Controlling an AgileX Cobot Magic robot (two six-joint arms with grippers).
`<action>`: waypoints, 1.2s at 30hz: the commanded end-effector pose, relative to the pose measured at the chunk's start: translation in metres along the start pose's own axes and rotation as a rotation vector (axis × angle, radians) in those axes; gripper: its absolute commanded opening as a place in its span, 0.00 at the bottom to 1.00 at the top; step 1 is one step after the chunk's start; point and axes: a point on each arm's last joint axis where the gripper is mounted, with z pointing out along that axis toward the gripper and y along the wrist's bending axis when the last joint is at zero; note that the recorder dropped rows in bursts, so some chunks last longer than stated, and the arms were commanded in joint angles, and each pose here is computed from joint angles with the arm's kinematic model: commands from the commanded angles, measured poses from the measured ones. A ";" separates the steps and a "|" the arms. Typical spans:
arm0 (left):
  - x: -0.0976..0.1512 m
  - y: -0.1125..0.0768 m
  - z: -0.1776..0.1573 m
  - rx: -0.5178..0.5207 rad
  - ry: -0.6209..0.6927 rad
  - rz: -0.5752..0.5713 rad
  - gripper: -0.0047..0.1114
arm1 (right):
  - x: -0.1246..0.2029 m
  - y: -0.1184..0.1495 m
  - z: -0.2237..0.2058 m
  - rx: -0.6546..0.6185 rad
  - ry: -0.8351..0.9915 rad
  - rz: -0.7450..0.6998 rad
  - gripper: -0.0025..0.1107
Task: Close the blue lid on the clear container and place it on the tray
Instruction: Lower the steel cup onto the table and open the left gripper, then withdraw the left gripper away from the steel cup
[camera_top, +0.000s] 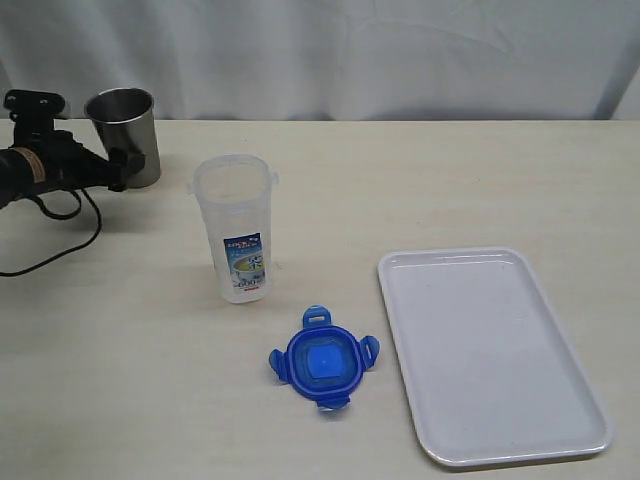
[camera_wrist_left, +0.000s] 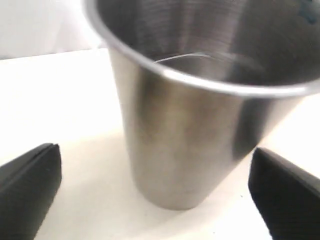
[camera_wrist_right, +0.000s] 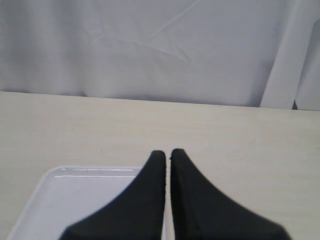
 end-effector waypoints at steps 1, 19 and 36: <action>-0.004 -0.001 -0.014 0.004 -0.024 0.016 0.95 | 0.000 0.000 0.000 0.004 -0.007 -0.011 0.06; -0.010 -0.039 -0.107 0.021 0.010 -0.061 0.95 | 0.000 0.000 0.000 0.004 -0.007 -0.011 0.06; -0.017 -0.083 -0.164 0.278 0.125 -0.065 0.95 | 0.000 0.000 0.000 0.004 -0.007 -0.011 0.06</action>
